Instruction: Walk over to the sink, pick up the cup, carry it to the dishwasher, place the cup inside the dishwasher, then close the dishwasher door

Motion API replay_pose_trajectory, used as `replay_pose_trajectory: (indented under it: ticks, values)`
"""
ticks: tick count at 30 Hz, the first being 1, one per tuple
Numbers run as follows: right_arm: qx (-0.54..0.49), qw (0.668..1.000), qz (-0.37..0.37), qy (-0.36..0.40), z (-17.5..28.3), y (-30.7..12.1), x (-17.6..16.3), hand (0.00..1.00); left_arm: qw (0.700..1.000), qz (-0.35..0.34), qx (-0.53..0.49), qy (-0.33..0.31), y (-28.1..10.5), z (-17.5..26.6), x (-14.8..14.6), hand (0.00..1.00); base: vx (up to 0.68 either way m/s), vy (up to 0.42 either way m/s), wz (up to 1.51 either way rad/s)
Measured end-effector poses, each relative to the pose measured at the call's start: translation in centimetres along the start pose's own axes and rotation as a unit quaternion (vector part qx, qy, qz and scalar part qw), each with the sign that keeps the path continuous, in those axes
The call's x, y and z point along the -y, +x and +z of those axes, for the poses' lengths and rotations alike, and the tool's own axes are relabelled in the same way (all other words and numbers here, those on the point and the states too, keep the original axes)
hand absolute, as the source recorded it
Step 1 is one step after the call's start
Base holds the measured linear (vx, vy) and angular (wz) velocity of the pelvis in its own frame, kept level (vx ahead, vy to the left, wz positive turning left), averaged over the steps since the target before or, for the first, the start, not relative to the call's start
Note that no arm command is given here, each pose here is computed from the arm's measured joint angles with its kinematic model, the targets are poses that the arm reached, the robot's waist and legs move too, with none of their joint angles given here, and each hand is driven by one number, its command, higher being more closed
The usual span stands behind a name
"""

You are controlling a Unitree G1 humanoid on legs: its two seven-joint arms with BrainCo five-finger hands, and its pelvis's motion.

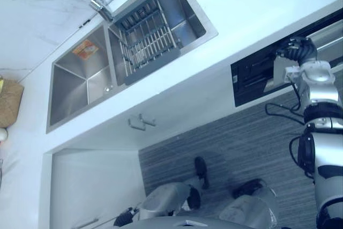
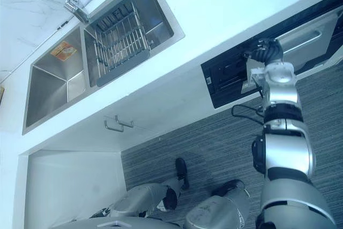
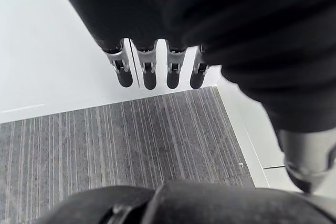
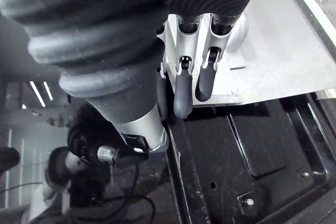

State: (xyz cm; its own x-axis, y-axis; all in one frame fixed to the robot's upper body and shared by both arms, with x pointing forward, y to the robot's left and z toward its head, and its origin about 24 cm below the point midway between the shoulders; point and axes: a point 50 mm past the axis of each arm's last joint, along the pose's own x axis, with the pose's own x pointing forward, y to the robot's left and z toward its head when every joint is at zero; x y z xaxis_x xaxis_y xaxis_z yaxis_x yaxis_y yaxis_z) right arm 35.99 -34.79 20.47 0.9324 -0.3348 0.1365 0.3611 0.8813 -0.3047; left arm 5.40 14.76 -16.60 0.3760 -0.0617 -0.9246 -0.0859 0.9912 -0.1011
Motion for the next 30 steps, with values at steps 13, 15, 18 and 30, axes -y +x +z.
replay_pose_trajectory:
  ticks: [13, 15, 18, 30]
  values:
    - [-0.333, 0.925, -0.016, 0.182, -25.6, -25.2, -5.5, 0.00, 0.989, 0.065, -0.003, -0.129, -0.5, -1.0, -4.0, 0.00, 0.08, -0.061, -0.05]
    - [-0.389, 0.899, -0.020, 0.199, -27.3, -28.9, -6.3, 0.00, 0.989, 0.071, 0.005, -0.128, -0.6, -0.7, -4.3, 0.00, 0.17, 0.058, 0.11]
    - [-0.466, 0.853, -0.013, 0.234, -28.9, -33.9, -9.0, 0.00, 0.990, 0.078, 0.014, -0.119, -0.6, -0.3, -4.9, 0.00, 0.16, 0.068, 0.16]
    - [-0.539, 0.805, -0.021, 0.248, -29.5, -37.5, -11.3, 0.00, 0.986, 0.067, 0.052, -0.143, 0.7, 4.3, -4.3, 0.00, 0.13, -0.119, 0.70]
